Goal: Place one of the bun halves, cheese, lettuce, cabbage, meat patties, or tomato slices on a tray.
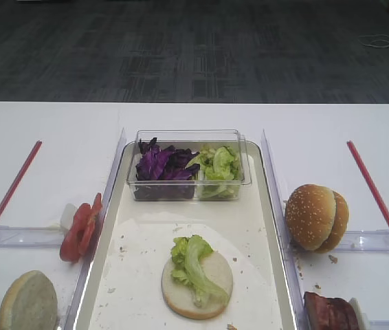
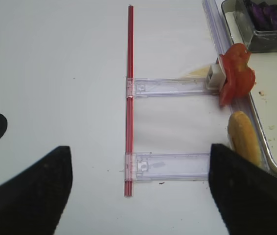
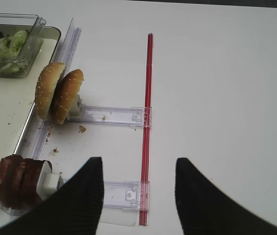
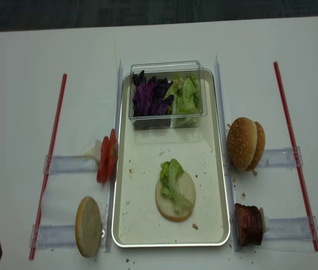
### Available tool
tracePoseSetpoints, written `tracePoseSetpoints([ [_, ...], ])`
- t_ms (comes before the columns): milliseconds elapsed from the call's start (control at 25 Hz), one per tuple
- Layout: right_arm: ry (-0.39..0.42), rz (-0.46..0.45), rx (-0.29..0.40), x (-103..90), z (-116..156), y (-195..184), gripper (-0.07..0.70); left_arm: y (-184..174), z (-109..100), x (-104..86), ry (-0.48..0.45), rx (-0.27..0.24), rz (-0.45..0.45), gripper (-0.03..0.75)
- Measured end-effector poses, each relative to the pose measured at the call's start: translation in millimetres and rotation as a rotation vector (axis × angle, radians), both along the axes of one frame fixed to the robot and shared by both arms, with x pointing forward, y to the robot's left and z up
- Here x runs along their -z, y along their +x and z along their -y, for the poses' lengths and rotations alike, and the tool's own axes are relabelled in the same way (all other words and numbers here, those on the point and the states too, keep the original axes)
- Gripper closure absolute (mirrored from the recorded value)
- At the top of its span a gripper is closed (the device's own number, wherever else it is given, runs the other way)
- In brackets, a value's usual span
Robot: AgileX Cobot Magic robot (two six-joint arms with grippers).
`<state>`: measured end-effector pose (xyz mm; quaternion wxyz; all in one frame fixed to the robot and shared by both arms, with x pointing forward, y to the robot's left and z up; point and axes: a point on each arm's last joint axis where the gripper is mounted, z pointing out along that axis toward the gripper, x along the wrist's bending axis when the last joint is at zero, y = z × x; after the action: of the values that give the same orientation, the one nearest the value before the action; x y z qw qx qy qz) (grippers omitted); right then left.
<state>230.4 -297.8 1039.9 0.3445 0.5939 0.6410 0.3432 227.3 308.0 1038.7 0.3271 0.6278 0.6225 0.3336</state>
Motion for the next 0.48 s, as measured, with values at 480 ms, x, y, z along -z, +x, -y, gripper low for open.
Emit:
tracePoseSetpoints([
  [480,0.000,0.000,0.000,0.0,0.0,0.0,0.305,0.0,0.0,0.0,0.000,0.000,0.000,0.177],
])
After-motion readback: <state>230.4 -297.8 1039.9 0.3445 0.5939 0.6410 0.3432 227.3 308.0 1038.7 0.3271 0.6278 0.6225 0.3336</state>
